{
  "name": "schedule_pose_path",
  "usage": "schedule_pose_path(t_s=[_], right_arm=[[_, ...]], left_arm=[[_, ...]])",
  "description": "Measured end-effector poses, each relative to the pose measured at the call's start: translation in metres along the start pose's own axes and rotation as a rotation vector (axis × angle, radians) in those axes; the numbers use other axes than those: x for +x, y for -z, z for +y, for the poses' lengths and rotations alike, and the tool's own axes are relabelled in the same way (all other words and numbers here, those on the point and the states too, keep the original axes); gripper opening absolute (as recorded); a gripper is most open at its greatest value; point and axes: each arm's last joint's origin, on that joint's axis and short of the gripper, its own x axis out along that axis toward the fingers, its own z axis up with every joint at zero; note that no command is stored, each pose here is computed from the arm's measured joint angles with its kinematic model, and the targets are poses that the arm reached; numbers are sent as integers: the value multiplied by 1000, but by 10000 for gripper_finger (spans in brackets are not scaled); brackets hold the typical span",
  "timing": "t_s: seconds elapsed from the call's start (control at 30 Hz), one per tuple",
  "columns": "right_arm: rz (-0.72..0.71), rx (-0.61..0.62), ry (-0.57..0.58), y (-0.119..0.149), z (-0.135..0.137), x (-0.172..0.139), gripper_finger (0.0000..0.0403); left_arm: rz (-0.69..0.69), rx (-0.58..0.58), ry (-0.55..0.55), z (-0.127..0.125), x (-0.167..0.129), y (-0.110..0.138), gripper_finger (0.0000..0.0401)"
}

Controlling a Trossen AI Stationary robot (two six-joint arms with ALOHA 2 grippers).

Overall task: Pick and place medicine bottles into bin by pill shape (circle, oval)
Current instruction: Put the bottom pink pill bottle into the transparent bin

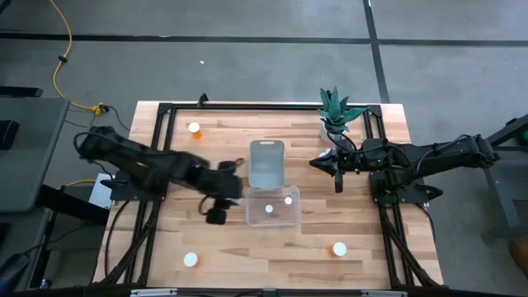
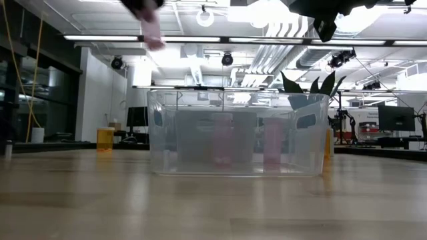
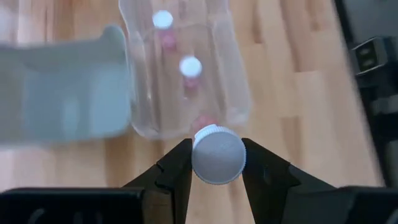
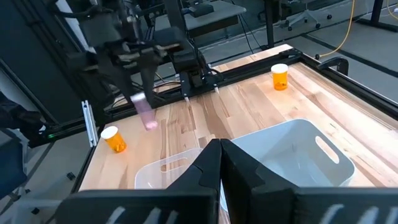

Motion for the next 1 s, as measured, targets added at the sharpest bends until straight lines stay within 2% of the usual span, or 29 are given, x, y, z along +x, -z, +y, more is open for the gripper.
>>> schedule_pose_path(t_s=[0.13,0.23,0.57,0.73,1.0], right_arm=[[0,-1,0,0,0,0,0],[1,-2,1,0,0,0,0],[13,-4,14,1,-1,0,0],[15,-5,15,2,-1,0,0],[18,-5,16,2,-1,0,0]], left_arm=[[59,116,13,9,31,-22,111],[124,175,15,11,60,-29,111],[278,199,12,10,136,-26,111],[315,216,15,14,150,-22,111],[293,219,8,23,152,-25,111]])
